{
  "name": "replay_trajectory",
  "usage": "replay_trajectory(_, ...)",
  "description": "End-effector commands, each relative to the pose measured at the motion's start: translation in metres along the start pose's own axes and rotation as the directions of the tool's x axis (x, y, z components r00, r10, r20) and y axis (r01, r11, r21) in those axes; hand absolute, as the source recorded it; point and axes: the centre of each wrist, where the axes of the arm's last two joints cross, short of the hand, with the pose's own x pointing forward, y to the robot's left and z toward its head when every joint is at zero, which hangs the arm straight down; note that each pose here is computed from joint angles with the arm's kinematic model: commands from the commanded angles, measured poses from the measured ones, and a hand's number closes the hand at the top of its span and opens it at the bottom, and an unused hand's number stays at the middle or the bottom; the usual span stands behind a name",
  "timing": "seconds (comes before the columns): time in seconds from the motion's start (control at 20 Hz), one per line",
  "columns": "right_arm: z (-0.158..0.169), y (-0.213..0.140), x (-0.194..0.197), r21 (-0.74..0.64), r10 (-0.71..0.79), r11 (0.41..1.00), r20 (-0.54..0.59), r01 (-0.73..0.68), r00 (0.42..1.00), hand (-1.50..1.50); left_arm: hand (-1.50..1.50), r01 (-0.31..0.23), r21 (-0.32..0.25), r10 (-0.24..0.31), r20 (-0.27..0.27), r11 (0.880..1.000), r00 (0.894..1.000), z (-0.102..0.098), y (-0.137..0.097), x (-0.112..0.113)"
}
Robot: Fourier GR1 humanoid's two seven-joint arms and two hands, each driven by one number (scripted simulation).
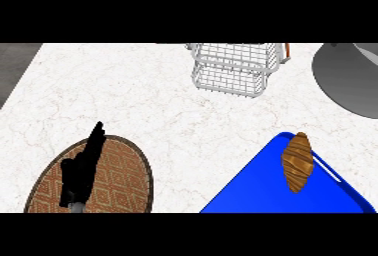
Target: Pick the croissant from the tray and place it in the tiered basket
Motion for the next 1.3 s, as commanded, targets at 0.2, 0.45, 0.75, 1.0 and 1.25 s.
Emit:
replay_trajectory(0.2, -0.005, 0.027, 0.018, -0.009, 0.170, 0.985, -0.056, -0.171, 0.984, -1.50, 0.00, -0.007, -0.007, 0.007, -0.041, 1.000, 0.999, 0.000, -0.009, -0.009)
replay_trajectory(0.45, -0.017, 0.046, 0.037, 0.063, 0.310, 0.951, -0.138, -0.304, 0.941, -1.50, 0.00, 0.002, -0.015, -0.002, -0.042, 1.000, 0.999, 0.002, -0.019, -0.004)
replay_trajectory(0.75, -0.023, 0.103, 0.090, 0.132, 0.334, 0.939, -0.129, -0.317, 0.934, -1.50, 0.00, 0.006, -0.001, -0.006, -0.067, 1.000, 0.998, -0.003, -0.016, -0.028)
replay_trajectory(1.0, -0.024, 0.130, 0.119, 0.158, 0.375, 0.921, -0.117, -0.355, 0.920, -1.50, 0.00, 0.003, 0.028, -0.002, -0.060, 1.000, 0.998, 0.000, 0.001, -0.022)
replay_trajectory(1.25, -0.035, 0.141, 0.103, 0.259, 0.472, 0.868, -0.166, -0.423, 0.866, -1.50, 0.00, 0.002, 0.030, 0.000, -0.069, 1.000, 0.998, 0.003, 0.005, -0.031)
